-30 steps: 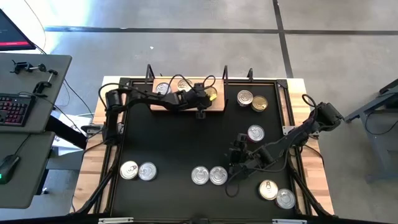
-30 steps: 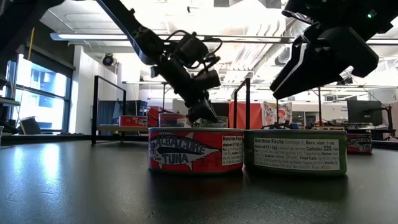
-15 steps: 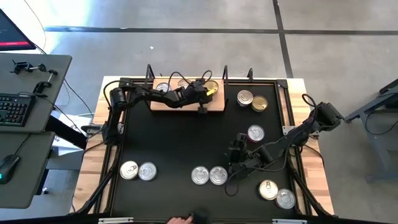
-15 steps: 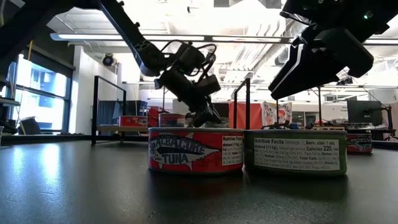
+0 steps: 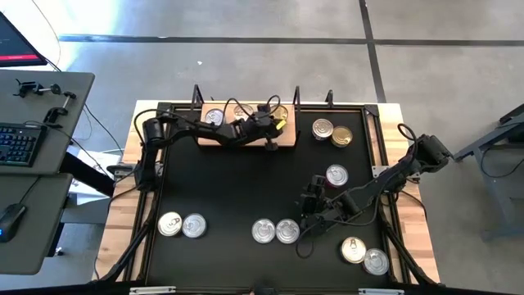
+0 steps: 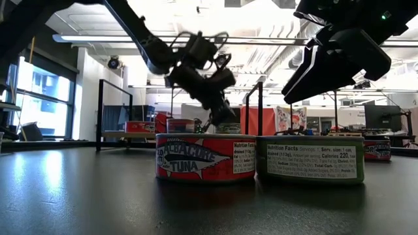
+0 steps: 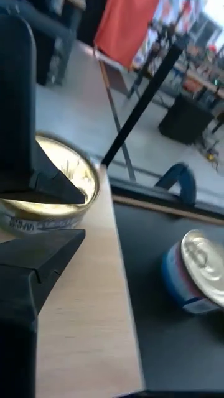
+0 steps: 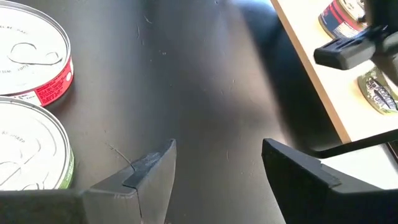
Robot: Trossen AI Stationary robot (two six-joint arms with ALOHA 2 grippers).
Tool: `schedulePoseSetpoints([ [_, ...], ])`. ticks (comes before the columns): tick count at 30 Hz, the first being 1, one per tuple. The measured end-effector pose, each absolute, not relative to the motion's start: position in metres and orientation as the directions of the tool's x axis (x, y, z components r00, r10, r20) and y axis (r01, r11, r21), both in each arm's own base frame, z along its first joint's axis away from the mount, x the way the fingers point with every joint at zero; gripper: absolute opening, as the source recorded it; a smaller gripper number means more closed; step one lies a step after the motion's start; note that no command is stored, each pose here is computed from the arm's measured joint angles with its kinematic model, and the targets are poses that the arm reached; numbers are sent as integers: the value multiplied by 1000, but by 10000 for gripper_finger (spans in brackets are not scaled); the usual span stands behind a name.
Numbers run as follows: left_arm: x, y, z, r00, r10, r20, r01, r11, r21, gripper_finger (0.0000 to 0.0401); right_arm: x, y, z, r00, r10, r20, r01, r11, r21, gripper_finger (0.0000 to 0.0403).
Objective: Stack canned seafood by type on shelf
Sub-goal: Adjust the tuna cans on the shelf
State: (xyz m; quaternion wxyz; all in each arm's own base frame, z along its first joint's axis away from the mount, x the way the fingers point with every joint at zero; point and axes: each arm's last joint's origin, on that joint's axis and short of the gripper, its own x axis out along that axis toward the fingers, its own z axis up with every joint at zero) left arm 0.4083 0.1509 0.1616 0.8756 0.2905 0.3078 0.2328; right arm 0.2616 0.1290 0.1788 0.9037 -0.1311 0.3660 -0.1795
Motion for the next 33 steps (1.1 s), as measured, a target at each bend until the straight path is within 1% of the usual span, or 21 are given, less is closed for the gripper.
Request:
schedulePoseSetpoints([
  [3,408,134,176,663,634,-397,-255,690,677,65,262,129,179,668,-423,-612,235,901,-366,232],
  [5,405,118,187,634,652,-416,-263,688,676,65,263,129,180,677,-435,-593,270,897,-350,232],
  [7,400,99,197,611,646,-458,-272,714,645,64,265,129,182,693,-453,-561,323,891,-320,232],
  [10,387,73,203,588,630,-507,-280,747,603,55,270,132,183,720,-455,-524,353,890,-289,232],
  [12,375,61,203,557,670,-491,-330,721,609,45,275,135,179,734,-451,-508,345,892,-293,232],
  [14,360,60,204,528,702,-478,-382,699,604,34,280,138,173,744,-443,-499,331,894,-301,232],
  [17,339,82,210,472,741,-478,-504,672,543,17,287,140,165,754,-439,-489,314,895,-318,232],
  [19,327,107,214,440,738,-512,-585,668,460,6,291,142,160,761,-434,-482,306,895,-324,232],
  [22,312,150,210,466,661,-588,-630,715,304,2,297,140,158,771,-427,-472,292,896,-334,232],
  [24,306,174,200,474,629,-617,-645,724,242,1,300,136,159,776,-417,-473,276,899,-339,232],
  [28,298,198,182,425,625,-655,-668,705,239,0,305,129,161,781,-416,-466,269,897,-350,232],
  [30,300,202,177,431,617,-659,-666,710,230,0,308,125,161,779,-408,-476,258,901,-350,232],
  [33,305,202,171,468,587,-661,-644,739,199,0,310,119,160,777,-395,-490,251,908,-335,232],
])
